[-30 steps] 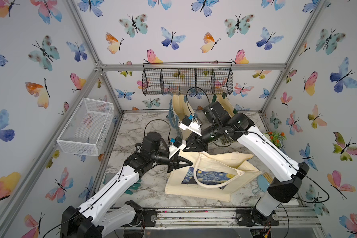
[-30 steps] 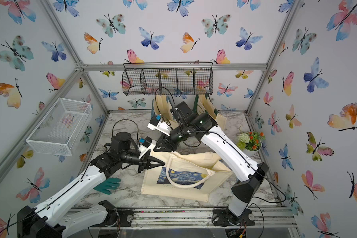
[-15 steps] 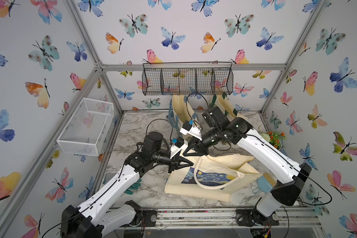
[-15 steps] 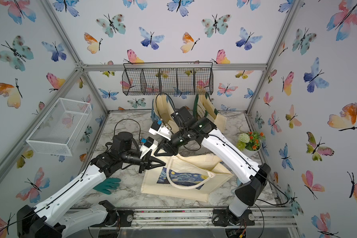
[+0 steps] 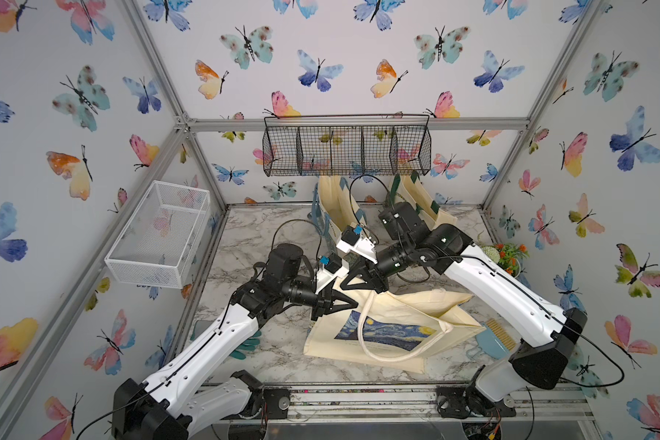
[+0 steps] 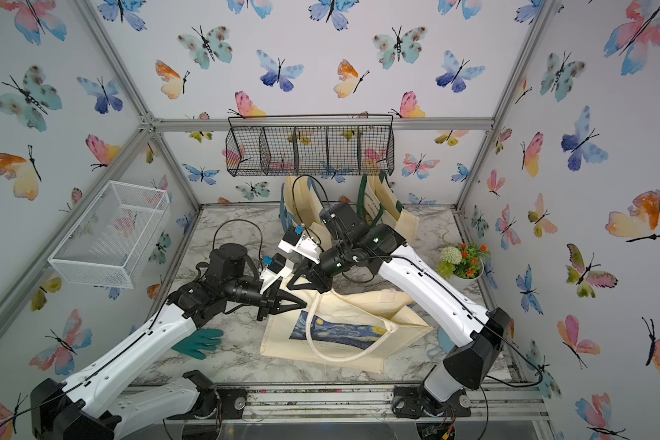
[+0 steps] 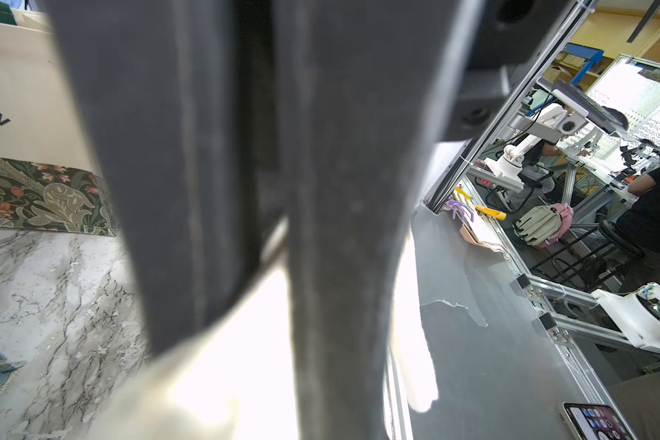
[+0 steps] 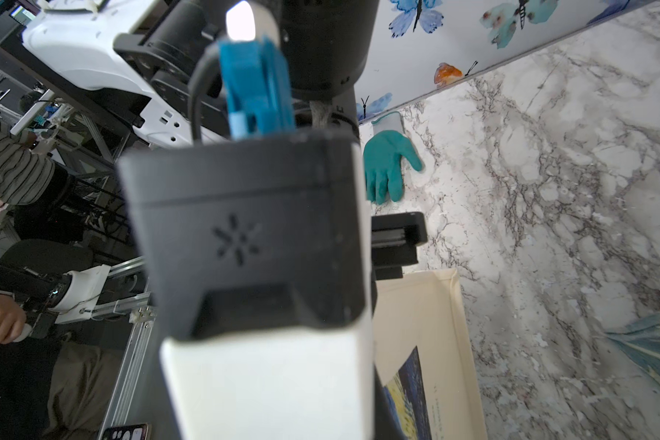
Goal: Put away the canvas bag
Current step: Press the canvas bag.
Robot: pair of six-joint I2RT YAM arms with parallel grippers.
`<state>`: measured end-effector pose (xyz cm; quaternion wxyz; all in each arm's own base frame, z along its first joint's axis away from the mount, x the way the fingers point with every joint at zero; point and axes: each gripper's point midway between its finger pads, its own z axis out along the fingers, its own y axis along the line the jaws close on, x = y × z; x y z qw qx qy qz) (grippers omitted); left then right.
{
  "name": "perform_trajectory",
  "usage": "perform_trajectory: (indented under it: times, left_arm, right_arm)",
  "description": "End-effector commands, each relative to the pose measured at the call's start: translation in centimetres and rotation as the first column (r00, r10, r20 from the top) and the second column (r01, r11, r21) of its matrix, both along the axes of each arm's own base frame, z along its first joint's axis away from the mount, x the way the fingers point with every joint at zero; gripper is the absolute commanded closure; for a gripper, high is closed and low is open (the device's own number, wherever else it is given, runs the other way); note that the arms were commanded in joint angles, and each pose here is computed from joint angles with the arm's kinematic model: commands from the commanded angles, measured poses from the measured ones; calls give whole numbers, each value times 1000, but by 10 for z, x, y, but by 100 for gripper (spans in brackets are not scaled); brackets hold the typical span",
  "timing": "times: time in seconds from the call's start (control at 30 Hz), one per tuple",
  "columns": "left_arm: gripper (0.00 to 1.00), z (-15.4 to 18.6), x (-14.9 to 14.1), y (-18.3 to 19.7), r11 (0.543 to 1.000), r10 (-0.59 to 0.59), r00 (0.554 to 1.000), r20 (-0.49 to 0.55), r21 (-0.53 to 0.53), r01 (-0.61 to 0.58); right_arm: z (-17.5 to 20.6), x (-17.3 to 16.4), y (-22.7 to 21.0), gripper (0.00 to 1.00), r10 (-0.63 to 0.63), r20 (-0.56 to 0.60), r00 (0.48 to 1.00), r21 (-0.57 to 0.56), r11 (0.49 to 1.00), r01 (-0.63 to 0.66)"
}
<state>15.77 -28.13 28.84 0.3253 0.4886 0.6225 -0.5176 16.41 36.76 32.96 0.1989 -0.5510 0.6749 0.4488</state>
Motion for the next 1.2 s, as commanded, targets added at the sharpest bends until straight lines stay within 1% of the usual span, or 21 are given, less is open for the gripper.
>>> perform_trajectory:
  times: [0.0,0.07,0.1,0.2,0.33,0.47,0.57,0.63,0.7,0.83,0.87,0.97,1.0,1.03,1.07,1.1,1.17]
  left_arm:
    - [75,39,7,0,994,29,994,101,-103,-19]
    - [64,43,0,0,992,-8,996,92,-127,20]
    - [61,44,-2,-1,990,-20,997,71,-137,30]
    - [57,45,-1,-4,990,-34,999,2,-137,34]
    - [57,31,8,-10,995,-28,993,-114,-94,17]
    - [66,16,15,-15,998,-22,980,-200,-64,9]
    - [70,9,20,-17,999,-3,973,-230,-49,-9]
    - [77,7,24,-18,999,19,974,-228,-40,-29]
    - [80,5,23,-16,999,21,977,-213,-42,-30]
    - [97,2,25,-13,998,59,982,-180,-24,-64]
    - [100,0,26,-12,997,75,982,-174,-13,-78]
    - [100,-2,26,-8,995,99,982,-159,0,-100]
    - [98,-2,24,-8,995,94,983,-158,-4,-95]
    - [83,-1,21,-7,996,88,984,-157,-10,-90]
    - [63,-1,19,-6,996,84,984,-158,-14,-88]
    - [57,-1,17,-5,996,80,984,-157,-18,-84]
    - [50,0,11,-3,997,64,987,-149,-31,-70]
  right_arm:
    - [-8,-6,-12,98,-31,-17,999,-87,996,30]
    - [9,-1,-10,98,-52,20,998,-57,997,53]
    - [19,0,-10,98,-62,33,998,-40,997,63]
    - [46,6,-7,98,-89,64,994,1,996,90]
    - [70,13,-6,98,-134,87,987,36,991,131]
    - [88,21,-9,98,-197,130,972,68,980,189]
    - [100,26,-15,98,-246,167,955,87,968,234]
    - [104,29,-19,98,-272,188,944,93,962,259]
    - [106,31,-24,98,-295,204,934,91,955,281]
    - [105,35,-30,98,-320,218,922,78,947,310]
    - [104,36,-32,98,-327,219,919,74,945,319]
    - [103,41,-35,98,-349,223,910,67,937,343]
    - [102,43,-36,98,-357,223,907,65,934,351]
    - [102,45,-37,98,-364,224,904,64,931,359]
    - [103,47,-38,98,-370,225,901,67,929,364]
    - [104,48,-38,98,-375,227,899,68,927,369]
    - [107,51,-40,98,-394,235,889,78,919,387]
